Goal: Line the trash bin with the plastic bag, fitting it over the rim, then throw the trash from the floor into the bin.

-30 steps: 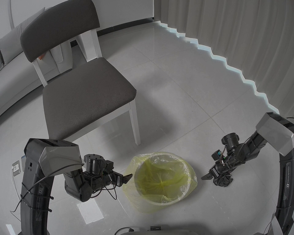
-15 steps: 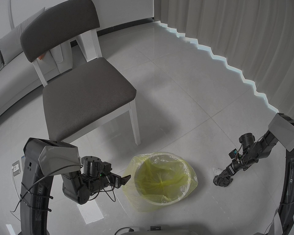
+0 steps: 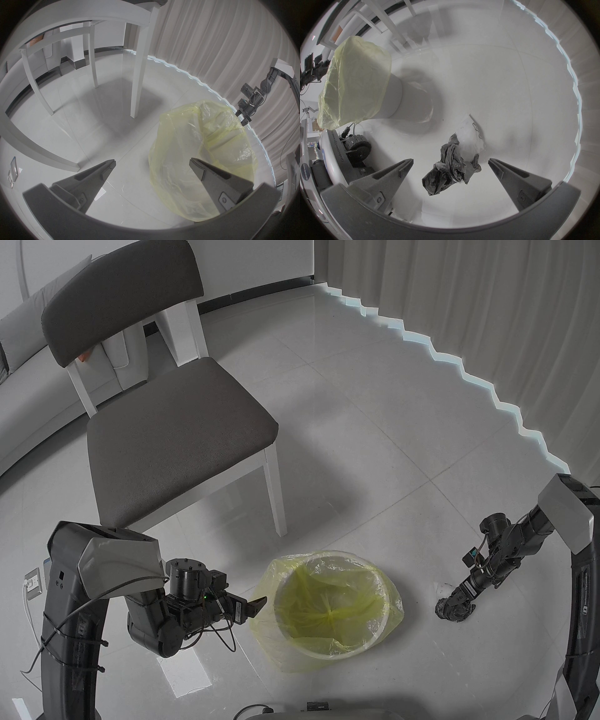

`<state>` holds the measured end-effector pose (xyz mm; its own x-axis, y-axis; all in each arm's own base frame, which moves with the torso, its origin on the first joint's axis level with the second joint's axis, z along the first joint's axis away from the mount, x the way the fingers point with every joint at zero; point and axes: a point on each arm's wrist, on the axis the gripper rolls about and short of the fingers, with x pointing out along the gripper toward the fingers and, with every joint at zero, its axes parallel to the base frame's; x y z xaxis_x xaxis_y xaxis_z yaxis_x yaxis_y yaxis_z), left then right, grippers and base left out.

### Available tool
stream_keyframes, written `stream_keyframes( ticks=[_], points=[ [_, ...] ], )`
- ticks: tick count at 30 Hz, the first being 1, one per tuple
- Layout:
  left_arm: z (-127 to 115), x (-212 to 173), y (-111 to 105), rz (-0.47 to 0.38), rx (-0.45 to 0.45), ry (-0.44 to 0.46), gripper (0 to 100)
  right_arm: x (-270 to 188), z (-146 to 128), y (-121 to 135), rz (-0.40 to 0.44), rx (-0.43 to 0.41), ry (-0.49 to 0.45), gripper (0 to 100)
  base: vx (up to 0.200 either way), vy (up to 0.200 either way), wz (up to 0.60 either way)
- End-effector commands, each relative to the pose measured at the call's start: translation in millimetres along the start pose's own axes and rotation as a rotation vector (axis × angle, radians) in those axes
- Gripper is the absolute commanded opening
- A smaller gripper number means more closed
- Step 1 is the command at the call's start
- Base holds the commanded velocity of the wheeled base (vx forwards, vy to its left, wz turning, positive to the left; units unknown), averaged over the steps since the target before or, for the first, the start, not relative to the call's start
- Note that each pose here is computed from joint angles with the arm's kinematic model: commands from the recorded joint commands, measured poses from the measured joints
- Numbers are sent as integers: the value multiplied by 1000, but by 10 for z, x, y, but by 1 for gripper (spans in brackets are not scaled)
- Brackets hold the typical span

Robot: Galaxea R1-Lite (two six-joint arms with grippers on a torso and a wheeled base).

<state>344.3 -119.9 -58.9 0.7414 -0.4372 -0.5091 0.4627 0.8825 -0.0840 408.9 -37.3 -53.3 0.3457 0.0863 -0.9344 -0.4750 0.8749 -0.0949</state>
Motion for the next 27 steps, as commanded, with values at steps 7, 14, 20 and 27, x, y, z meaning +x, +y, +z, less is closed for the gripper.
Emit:
stream_keyframes(
  ticks=[7,14,20,27],
  points=[
    [7,-2,8,3,-1,-2,100,119,222,-36,39,-8,67,100,0,0,0],
    [-14,12,-1,0,0,2,100,116,200,-34,37,-12,92,0,0,0,0],
    [13,-3,-4,0,2,-10,100,115,191,-44,37,-11,93,0,0,0,0],
    [3,-30,-3,0,-4,-23,100,87,161,-60,43,-10,103,0,0,0,0]
  ],
)
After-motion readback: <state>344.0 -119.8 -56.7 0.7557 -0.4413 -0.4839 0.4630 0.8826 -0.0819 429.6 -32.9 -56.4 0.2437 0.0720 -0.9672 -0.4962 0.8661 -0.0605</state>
